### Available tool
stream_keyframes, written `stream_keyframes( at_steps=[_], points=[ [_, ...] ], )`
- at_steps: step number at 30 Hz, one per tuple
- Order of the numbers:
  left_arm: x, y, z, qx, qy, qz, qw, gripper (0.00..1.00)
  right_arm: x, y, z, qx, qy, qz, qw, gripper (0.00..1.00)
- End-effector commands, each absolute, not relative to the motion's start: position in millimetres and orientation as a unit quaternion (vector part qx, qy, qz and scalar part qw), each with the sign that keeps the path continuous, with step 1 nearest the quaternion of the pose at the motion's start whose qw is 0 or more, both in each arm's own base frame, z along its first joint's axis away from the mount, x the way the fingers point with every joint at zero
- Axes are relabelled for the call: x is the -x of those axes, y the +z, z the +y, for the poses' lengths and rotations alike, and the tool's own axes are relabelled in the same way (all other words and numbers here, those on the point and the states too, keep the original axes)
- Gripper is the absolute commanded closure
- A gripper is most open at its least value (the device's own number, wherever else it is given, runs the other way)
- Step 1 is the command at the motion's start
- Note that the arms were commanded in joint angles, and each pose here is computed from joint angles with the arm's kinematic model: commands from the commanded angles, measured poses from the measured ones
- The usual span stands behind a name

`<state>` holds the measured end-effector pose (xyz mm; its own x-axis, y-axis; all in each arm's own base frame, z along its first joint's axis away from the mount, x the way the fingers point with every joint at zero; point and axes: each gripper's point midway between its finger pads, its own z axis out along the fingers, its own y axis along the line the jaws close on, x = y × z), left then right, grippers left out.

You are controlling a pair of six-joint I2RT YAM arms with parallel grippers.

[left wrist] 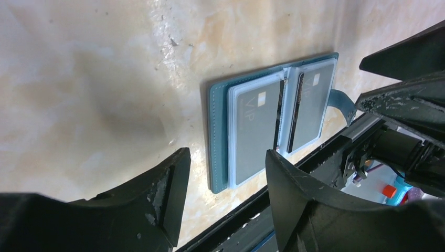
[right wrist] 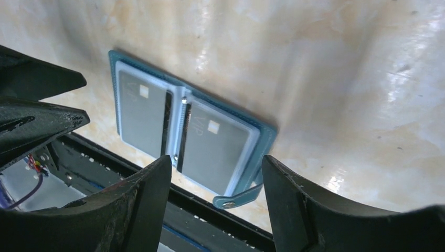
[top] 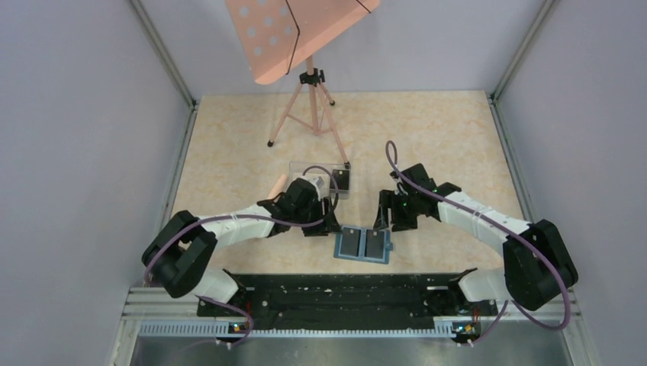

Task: Put the credit cards into the card holder
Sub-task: Close the card holder at the center of the board.

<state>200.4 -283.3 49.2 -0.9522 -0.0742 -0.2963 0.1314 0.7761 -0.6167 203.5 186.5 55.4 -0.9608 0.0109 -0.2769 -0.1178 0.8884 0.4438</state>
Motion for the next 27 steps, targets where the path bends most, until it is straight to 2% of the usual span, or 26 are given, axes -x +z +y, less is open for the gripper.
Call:
stream_keyframes(
  at_steps=[1,6,14,18,22,27],
  points=[
    [-214,72,-283,0.007,-0.37,0.906,0.207,0.39,-209,77,209,0.061,0.254,0.952,0.16,0.36],
    [-215,80,-282,0.023,-0.407,0.886,0.22,0.4,-204,78,231,0.072,0.277,0.946,0.153,0.37],
    [-207,67,-298,0.016,-0.438,0.882,0.173,0.43,-190,68,256,0.081,0.306,0.94,0.129,0.41],
    [-202,59,-310,0.006,-0.444,0.885,0.14,0.48,-182,57,260,0.076,0.315,0.939,0.114,0.45],
    [-199,54,-320,-0.011,-0.433,0.893,0.125,0.54,-179,50,258,0.073,0.313,0.941,0.107,0.5],
    [-201,52,-318,-0.032,-0.37,0.918,0.142,0.55,-174,38,255,0.072,0.307,0.944,0.093,0.58]
  ],
)
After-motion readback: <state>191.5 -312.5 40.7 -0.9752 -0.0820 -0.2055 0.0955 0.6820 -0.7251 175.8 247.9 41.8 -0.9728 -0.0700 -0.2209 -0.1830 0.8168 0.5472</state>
